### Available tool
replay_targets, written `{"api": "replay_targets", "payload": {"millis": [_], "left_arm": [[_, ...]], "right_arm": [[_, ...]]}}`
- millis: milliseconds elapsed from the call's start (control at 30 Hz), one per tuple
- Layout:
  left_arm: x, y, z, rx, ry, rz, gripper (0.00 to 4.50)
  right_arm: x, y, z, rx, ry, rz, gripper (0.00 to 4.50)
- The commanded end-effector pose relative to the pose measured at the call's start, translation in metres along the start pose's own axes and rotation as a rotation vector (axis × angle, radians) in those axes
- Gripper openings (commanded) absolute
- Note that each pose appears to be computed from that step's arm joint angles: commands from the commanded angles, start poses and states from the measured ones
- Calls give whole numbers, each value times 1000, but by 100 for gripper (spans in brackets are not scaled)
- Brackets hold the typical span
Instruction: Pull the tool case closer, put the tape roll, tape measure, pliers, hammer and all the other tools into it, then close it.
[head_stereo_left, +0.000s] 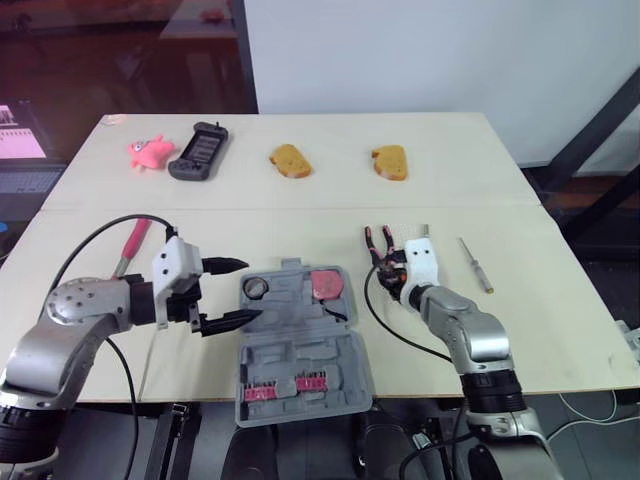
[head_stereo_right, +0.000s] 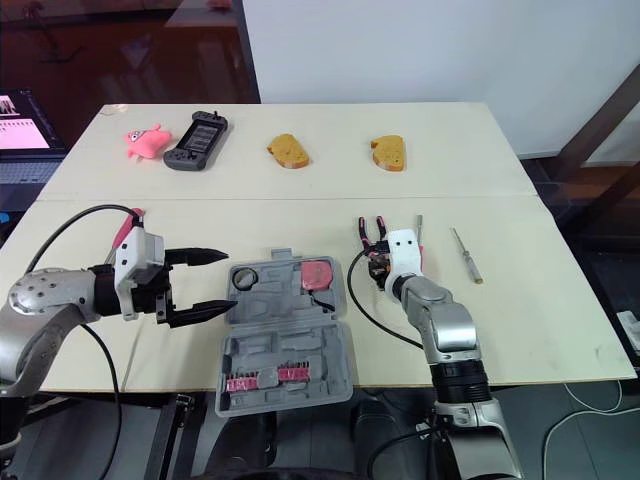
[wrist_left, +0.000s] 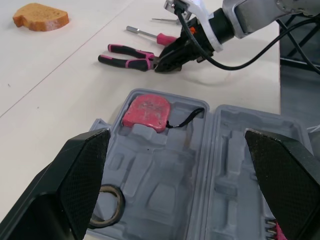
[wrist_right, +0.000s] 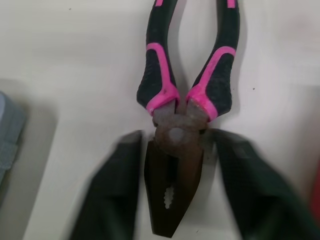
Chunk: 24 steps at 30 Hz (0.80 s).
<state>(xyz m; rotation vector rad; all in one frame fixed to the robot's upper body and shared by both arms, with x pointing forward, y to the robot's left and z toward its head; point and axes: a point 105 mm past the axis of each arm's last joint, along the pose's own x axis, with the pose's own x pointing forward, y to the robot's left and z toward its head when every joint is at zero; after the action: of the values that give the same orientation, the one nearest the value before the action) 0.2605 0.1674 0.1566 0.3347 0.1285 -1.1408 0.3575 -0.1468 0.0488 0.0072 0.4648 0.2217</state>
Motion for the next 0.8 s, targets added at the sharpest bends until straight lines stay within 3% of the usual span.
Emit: {"api": "replay_targets", "payload": {"millis": [33, 200, 333, 533, 633, 700, 800], "left_arm": [[1, -1, 9, 53, -16, -6, 450], [0, 0, 6, 39, -24, 8, 450], [-5, 2, 2, 26, -26, 30, 450], [-17, 6, -10, 8, -10, 75, 450], [-27, 5, -17, 4, -6, 85, 450], [-39, 1, -19, 6, -24, 85, 450], [-48, 1, -23, 22, -28, 102, 450]], "right_arm": [[0, 3, 4, 13, -37, 7, 95], [-3, 5, 8, -8, -73, 27, 95], [-13, 3, 30, -91, -143, 64, 95], [-31, 24, 66, -424, -163, 238, 95], [-41, 38, 85, -705, -158, 345, 95], [-51, 51, 92, -883, -93, 490, 95], [-55, 56, 95, -946, 10, 602, 95]]}}
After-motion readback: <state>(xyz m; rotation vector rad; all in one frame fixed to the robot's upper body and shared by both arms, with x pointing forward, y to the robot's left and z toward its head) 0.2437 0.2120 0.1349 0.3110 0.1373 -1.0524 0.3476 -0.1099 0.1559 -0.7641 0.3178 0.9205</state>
